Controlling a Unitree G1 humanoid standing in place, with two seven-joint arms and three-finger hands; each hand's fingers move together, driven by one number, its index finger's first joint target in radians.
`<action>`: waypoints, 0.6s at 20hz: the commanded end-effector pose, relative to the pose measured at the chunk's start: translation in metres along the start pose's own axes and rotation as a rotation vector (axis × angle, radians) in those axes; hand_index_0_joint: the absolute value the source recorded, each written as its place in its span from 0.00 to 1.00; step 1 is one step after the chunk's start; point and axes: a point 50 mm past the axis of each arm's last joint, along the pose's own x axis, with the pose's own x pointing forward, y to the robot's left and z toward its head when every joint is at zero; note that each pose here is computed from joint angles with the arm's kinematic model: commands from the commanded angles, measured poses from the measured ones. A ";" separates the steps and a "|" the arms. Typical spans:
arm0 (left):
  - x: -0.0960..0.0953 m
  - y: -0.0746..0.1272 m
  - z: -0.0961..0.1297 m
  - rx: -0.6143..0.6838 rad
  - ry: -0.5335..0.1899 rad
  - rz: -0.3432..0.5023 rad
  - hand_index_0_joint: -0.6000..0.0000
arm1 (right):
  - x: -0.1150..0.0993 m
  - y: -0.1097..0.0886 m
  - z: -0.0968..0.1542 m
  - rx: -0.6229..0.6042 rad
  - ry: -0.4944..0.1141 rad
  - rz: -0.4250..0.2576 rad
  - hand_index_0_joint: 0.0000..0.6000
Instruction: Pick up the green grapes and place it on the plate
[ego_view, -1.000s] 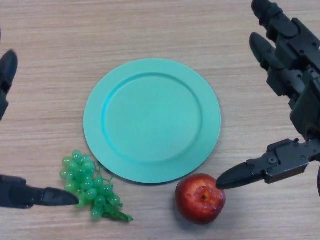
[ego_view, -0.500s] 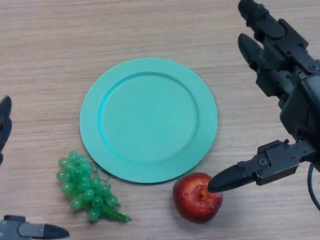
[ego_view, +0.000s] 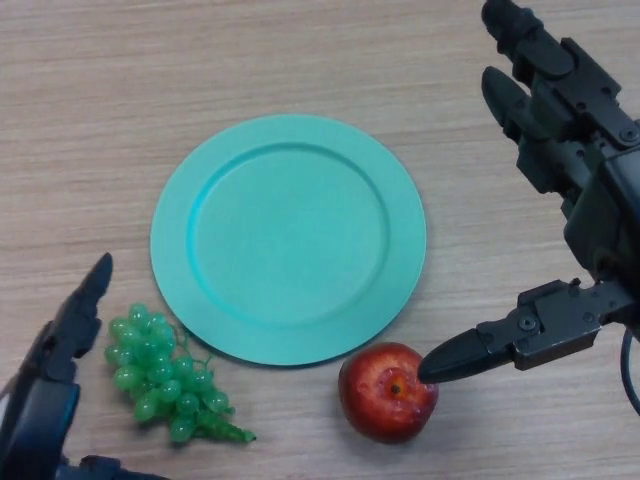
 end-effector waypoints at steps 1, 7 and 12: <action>0.007 0.013 0.011 -0.015 -0.124 0.131 1.00 | -0.005 -0.009 0.027 -0.012 -0.197 -0.049 0.00; 0.018 0.005 0.006 -0.114 -0.070 0.138 1.00 | -0.006 -0.009 0.026 -0.012 -0.190 -0.058 0.00; 0.010 -0.002 -0.001 -0.127 -0.034 0.092 0.08 | -0.005 -0.010 0.027 -0.006 -0.195 -0.060 0.00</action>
